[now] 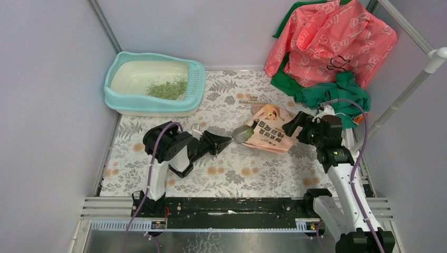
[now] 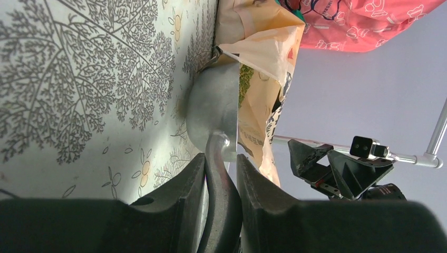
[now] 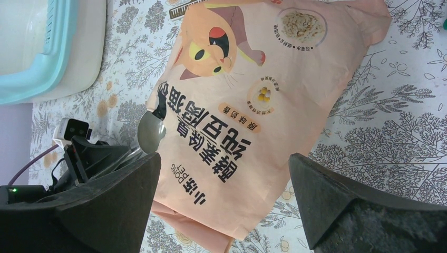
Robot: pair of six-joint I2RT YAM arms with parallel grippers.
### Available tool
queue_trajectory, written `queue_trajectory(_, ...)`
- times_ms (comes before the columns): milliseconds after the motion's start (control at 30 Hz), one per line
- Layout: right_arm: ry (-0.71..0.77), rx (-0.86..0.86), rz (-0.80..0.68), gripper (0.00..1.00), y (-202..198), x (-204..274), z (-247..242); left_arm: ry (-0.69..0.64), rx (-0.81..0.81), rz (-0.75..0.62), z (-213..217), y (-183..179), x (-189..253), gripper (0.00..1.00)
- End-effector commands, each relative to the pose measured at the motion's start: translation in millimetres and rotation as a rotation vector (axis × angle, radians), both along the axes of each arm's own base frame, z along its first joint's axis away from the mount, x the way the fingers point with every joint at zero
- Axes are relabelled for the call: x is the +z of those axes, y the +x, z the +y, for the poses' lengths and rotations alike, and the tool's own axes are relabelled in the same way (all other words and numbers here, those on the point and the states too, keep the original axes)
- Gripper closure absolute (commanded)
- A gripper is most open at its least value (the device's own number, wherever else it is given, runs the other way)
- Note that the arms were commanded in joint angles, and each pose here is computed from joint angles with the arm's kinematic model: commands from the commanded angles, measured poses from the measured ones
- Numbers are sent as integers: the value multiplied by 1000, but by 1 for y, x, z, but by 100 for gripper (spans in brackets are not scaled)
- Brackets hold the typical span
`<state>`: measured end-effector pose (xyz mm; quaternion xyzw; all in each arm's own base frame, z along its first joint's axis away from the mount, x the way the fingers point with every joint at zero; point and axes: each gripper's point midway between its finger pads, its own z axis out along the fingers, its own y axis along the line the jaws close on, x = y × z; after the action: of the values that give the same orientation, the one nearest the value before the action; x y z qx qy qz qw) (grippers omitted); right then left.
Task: Fill the litter box with clean litter
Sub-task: 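Scoop the cat litter from the cat litter bag.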
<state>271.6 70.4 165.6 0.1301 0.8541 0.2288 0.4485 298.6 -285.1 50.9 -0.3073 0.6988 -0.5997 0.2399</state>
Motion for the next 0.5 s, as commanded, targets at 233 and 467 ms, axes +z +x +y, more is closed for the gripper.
queue_trajectory(233,4,8,-49,0,3,13,1,23,91,-50,47,-24,24,100)
queue_trajectory(467,5,12,-54,0,3,17,1,43,104,-72,59,-32,28,100)
